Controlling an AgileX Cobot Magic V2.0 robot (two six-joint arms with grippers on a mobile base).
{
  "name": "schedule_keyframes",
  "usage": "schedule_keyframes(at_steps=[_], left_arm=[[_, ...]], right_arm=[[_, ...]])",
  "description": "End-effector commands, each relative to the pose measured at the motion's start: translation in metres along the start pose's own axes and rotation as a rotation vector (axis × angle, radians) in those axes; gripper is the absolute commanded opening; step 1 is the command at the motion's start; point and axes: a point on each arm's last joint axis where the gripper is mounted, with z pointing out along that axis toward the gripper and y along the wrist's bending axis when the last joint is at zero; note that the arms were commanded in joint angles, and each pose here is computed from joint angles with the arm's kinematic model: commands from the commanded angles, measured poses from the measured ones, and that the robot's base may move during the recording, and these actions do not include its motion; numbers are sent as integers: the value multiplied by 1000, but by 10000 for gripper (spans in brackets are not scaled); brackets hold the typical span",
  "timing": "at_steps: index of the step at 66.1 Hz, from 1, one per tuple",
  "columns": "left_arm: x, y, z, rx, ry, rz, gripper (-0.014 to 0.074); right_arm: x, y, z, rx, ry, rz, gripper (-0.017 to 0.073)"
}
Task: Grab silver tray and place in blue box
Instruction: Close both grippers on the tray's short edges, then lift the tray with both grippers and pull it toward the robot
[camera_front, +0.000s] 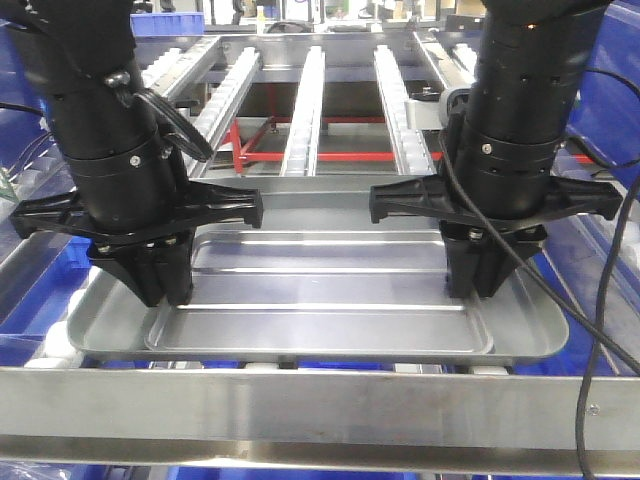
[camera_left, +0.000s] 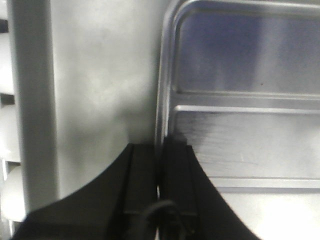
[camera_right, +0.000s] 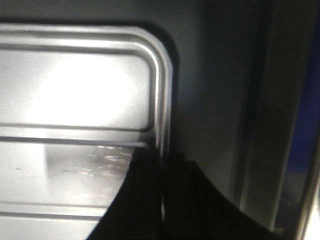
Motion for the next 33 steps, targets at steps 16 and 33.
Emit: schedule_keyframes(at_steps=[16, 33], left_arm=[[-22, -8, -39, 15, -56, -16, -104], [-20, -15, -90, 74, -117, -46, -104]], right_arm=[[-21, 4, -45, -43, -107, 2, 50], [-22, -2, -93, -72, -163, 63, 50]])
